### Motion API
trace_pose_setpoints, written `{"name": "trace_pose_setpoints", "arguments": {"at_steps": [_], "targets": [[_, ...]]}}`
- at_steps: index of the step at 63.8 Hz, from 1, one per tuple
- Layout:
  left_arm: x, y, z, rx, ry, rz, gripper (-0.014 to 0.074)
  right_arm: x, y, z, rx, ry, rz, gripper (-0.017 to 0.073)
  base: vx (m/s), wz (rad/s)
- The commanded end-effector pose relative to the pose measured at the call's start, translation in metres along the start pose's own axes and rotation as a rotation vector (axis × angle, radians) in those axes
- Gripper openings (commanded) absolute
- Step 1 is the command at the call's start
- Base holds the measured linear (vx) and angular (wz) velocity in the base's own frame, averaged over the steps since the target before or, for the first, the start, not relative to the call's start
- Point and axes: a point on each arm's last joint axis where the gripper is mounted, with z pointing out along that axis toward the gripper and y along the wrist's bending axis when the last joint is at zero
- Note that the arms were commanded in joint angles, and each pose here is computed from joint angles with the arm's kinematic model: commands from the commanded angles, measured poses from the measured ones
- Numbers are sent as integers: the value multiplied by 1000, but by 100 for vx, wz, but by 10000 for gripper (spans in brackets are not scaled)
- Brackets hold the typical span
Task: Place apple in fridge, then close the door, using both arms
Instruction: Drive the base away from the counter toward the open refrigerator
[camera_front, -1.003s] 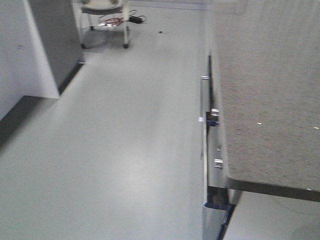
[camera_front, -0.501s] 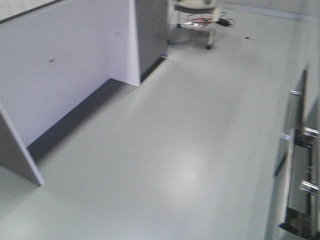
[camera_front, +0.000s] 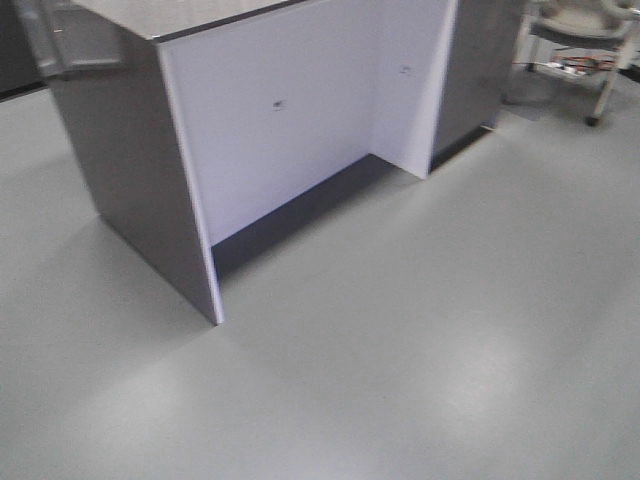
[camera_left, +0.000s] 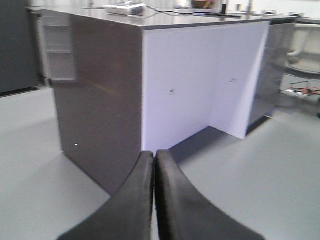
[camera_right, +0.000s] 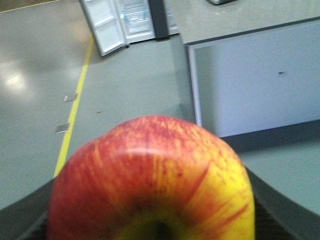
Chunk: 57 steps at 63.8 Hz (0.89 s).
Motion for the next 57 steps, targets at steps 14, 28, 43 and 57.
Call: {"name": "trace_pose_setpoints", "arguments": {"at_steps": [14,28,43,57], "targets": [[0,-2,0,30,-65,-8,-6,-8,15,-12,-35,-60,-22,-6,-2,54],[0,-2,0,30,-65,-8,-6,-8,15,-12,-35,-60,-22,-6,-1,54],[0,-2,0,30,-65,-8,-6,-8,15,-12,-35,-60,-22,-6,0,53],[0,-2,0,30,-65,-8,-6,-8,15,-12,-35,-60,-22,-6,2,49]]}}
